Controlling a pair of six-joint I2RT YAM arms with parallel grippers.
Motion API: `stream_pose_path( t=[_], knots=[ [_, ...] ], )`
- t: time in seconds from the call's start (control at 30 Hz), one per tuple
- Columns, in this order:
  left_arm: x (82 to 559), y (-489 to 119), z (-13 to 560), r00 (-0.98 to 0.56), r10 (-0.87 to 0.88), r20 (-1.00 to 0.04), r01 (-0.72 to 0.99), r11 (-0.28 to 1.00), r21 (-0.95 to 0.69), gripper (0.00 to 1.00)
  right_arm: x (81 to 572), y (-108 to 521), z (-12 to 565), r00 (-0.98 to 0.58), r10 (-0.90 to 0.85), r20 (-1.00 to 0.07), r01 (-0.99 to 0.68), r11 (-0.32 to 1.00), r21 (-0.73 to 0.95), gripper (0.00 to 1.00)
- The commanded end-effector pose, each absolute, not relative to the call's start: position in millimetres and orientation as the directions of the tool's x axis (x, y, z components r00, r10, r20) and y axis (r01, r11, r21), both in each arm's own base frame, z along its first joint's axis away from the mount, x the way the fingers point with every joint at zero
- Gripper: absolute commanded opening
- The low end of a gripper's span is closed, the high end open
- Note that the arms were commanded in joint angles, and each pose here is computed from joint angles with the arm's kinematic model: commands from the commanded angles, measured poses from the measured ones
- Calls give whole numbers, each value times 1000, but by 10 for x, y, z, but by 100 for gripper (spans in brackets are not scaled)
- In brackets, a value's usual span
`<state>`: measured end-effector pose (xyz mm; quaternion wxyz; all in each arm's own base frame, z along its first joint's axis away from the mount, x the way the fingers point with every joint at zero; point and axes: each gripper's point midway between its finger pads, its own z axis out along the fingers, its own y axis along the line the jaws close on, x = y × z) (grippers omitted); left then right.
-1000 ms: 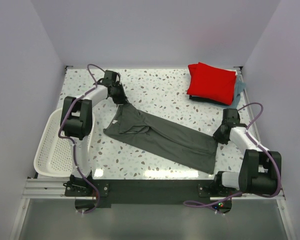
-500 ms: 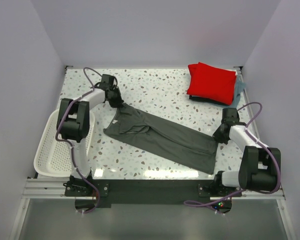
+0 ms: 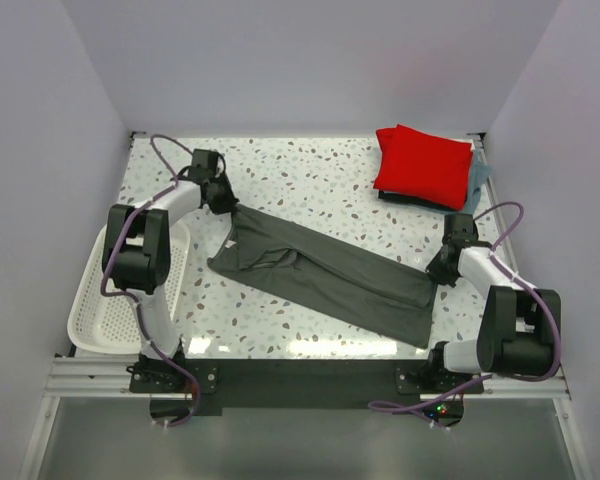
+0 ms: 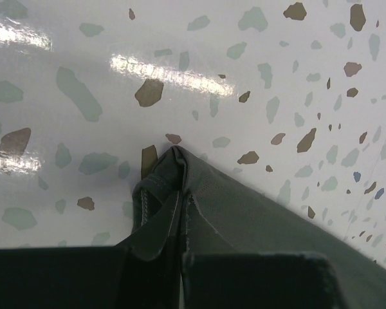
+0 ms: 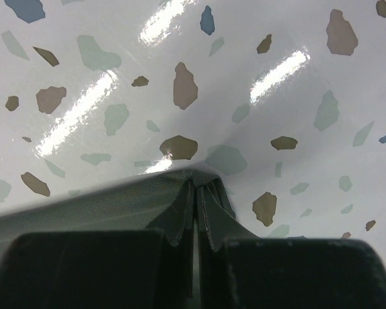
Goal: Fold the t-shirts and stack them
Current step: Fold the tshirt
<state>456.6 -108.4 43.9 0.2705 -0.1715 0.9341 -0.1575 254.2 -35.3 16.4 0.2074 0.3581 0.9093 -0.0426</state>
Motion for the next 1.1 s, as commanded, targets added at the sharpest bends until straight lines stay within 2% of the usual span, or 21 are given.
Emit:
stream_pose_path(
  t=[0.0,0.1,0.17,0.23,0.27,0.3,0.37,0.4,0.5,0.53,0.6,0.63,0.8,0.93,1.07],
  knots=[
    [4767,-989,641,-739,-438,-511,-243,882,-403,0,2621,-443,229,-640,632,-437,683,728,52,0],
    [4786,-1008,639,-739,-437,-513,-235,880,-412,0,2616,-441,224,-643,631,-434,682,729,51,0],
    [4787,-1017,619,-743,-433,-510,-230,882,-412,5,2627,-438,236,-645,628,-435,678,733,53,0],
    [4780,-1025,622,-746,-428,-510,-223,883,-414,16,2650,-434,266,-649,624,-435,673,738,55,0],
    [4781,-1025,636,-745,-427,-513,-221,883,-414,31,2659,-431,281,-655,618,-435,666,744,54,0],
    [4779,-1019,676,-742,-421,-522,-213,886,-412,40,2669,-430,306,-656,616,-437,663,747,58,0],
    [4773,-999,735,-736,-413,-537,-209,892,-401,55,2707,-436,380,-657,606,-448,654,754,60,0],
    [4773,-986,829,-725,-411,-553,-201,894,-400,57,2718,-445,407,-657,603,-452,652,756,59,0],
    [4731,-949,1040,-707,-390,-590,-184,907,-378,61,2783,-466,528,-658,590,-469,643,764,59,24],
    [4720,-929,1108,-699,-376,-608,-176,915,-363,62,2810,-472,577,-656,587,-475,641,765,61,39],
    [4637,-987,1303,-690,-342,-637,-145,928,-342,62,2827,-476,622,-655,582,-482,636,769,63,50],
    [4601,-1000,1356,-687,-315,-655,-132,940,-314,63,2847,-465,655,-652,583,-485,634,770,75,60],
    [4218,-1399,1620,-673,-201,-712,-27,968,-248,63,2903,-416,827,-628,584,-515,616,777,131,67],
    [3916,-1579,1653,-667,-109,-737,36,983,-178,63,2896,-380,983,-623,568,-538,587,794,158,69],
    [3543,-1774,1556,-695,29,-719,125,989,-81,62,2874,-309,1113,-611,562,-558,556,806,202,69]
  ],
)
